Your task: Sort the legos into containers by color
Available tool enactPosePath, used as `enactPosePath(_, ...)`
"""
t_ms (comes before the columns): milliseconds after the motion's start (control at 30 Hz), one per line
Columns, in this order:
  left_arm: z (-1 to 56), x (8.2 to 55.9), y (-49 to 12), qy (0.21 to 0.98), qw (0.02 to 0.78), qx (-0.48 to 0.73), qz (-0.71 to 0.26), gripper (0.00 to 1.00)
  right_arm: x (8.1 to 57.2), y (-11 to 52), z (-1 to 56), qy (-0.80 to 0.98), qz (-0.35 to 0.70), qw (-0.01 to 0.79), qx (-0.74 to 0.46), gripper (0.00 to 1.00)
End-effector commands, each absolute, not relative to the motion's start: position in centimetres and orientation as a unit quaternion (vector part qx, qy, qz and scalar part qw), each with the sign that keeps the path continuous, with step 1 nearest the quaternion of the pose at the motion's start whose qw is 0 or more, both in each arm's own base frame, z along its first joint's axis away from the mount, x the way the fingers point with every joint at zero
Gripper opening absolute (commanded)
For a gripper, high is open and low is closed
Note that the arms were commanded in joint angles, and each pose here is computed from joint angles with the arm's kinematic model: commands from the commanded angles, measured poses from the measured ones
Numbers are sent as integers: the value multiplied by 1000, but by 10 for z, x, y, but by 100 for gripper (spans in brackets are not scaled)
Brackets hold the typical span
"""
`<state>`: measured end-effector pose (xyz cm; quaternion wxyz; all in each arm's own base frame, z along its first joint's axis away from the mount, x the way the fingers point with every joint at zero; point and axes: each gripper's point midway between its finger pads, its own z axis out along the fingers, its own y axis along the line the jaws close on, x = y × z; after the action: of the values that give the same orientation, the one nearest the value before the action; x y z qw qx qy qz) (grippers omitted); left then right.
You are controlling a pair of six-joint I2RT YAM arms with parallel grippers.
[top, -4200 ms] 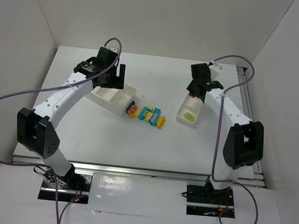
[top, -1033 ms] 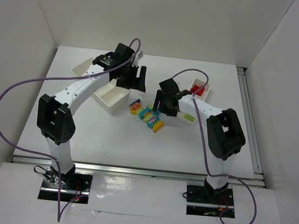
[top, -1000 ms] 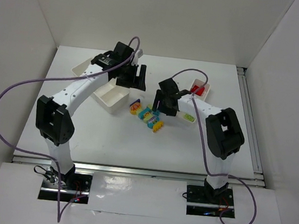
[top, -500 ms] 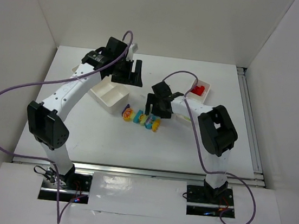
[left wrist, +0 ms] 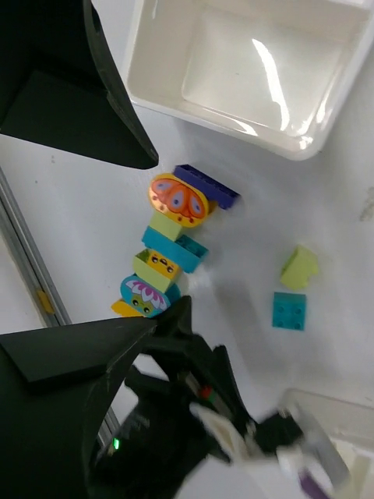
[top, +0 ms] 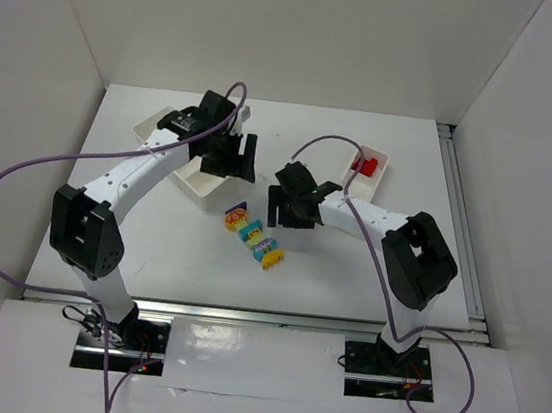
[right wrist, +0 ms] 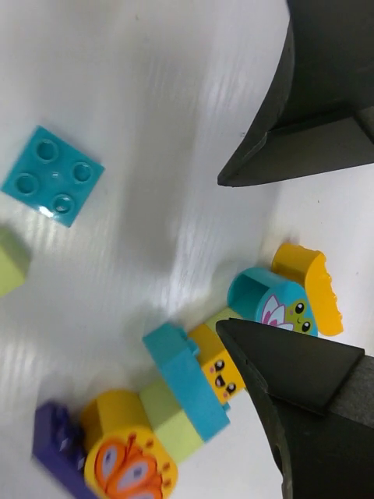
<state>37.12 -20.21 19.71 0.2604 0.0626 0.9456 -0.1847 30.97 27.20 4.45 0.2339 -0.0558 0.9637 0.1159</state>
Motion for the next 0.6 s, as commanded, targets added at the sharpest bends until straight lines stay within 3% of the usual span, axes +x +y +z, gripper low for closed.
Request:
enactPosePath(0,195,348,-185,949,261,45,-172,85,325,276,93,947,131,289,-59,76)
enactPosePath(133,183,312,-169,950,261,33,-167,85,324,279,106,941,136,301,-77,85)
enactPosePath(233,169,287,-166,951,248,16,-184,84,334,272,99,943,105,302,-94,85)
enactPosePath(400,141,255,-174,958,208,11,-199,83,375,279,97,936,58,326,-117,75)
enactPosePath(567,123,234,-170,962,190,1,-194,83,401,286,79,934,29,324,-149,75)
